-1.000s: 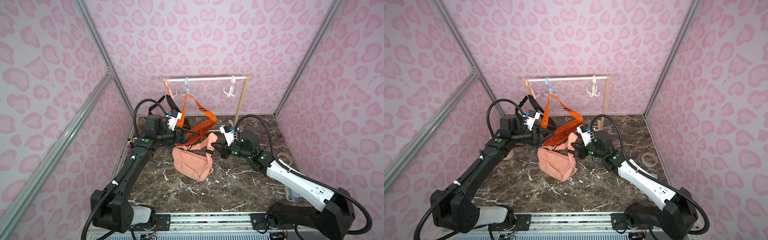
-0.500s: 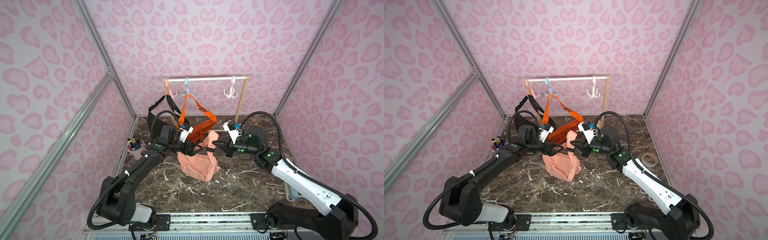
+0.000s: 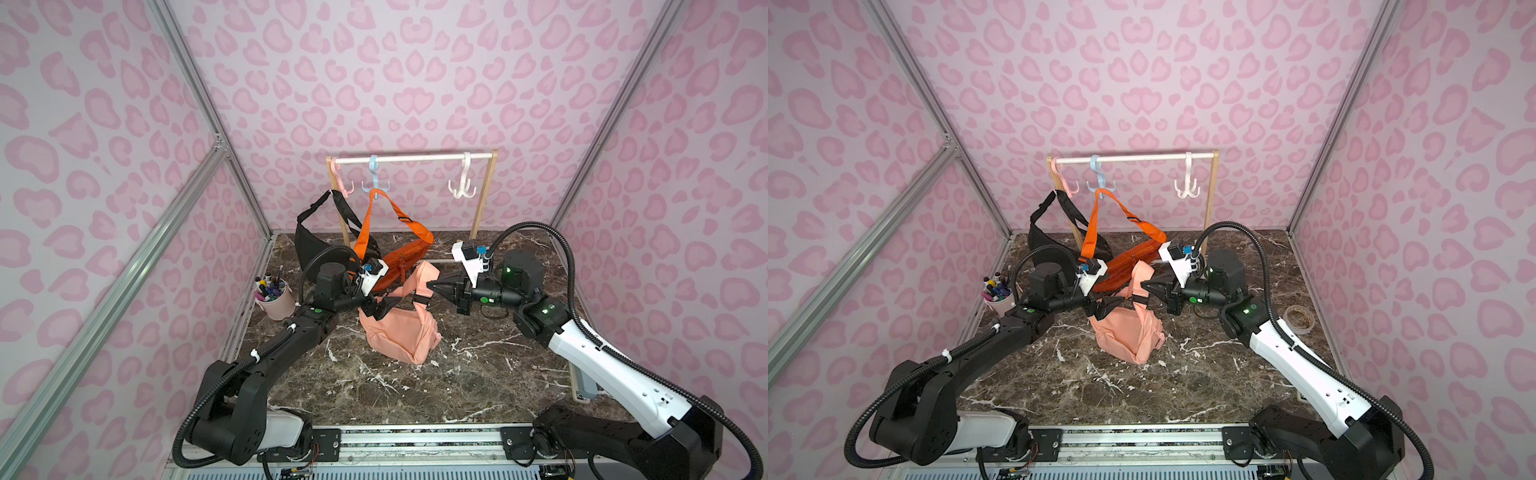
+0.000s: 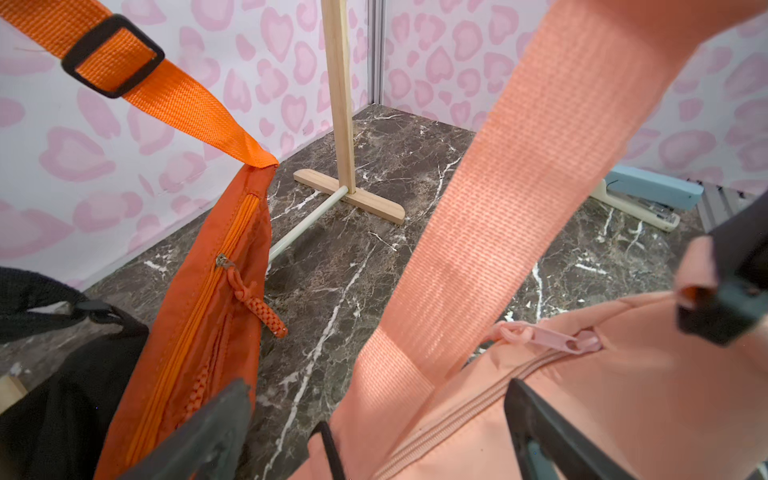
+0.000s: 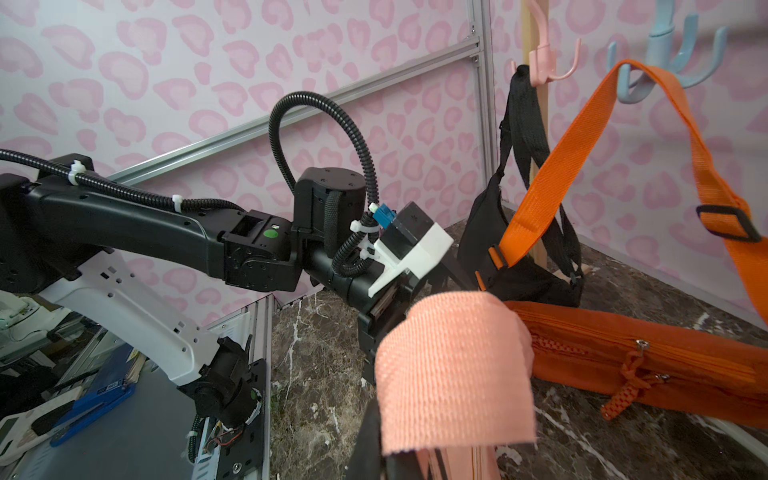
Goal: Hang the bag on a hook
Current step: Pick up the bag from the center of the board.
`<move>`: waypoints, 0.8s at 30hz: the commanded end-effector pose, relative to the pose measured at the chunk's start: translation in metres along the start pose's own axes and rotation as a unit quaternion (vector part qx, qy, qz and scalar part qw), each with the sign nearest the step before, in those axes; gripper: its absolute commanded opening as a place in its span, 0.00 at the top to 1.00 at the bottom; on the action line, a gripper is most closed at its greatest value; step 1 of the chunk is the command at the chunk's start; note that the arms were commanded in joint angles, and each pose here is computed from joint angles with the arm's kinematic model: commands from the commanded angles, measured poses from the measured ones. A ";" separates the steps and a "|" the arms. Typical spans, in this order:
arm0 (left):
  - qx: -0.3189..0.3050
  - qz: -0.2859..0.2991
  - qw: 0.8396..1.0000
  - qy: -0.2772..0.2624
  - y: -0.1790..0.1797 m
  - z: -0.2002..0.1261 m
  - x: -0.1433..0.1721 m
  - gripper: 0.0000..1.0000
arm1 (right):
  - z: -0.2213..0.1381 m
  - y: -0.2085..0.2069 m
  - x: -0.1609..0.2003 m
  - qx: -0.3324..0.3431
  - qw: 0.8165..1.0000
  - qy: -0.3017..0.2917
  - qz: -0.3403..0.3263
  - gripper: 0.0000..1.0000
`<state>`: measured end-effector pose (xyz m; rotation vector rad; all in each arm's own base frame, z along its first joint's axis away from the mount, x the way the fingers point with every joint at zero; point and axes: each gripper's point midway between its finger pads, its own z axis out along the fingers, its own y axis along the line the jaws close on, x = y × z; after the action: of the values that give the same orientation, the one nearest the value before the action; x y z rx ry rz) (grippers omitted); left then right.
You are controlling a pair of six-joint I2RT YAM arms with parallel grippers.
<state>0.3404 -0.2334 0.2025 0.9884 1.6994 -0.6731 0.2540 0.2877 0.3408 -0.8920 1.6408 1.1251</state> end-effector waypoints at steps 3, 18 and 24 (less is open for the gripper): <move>0.025 0.087 0.996 -0.022 -0.008 0.008 -0.008 0.03 | -0.002 0.010 -0.016 -0.017 0.999 -0.020 -0.024 1.00; 0.046 0.104 0.993 -0.031 -0.023 0.035 -0.010 0.00 | 0.000 0.014 -0.020 -0.020 0.999 -0.024 -0.020 1.00; 0.033 0.109 0.993 0.000 -0.016 0.045 0.004 0.09 | -0.002 0.021 -0.025 -0.031 0.999 -0.035 -0.019 1.00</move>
<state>0.3430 -0.2752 0.1824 1.1892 1.5650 -0.6180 0.2438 0.2932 0.3580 -0.9091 1.5891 1.1635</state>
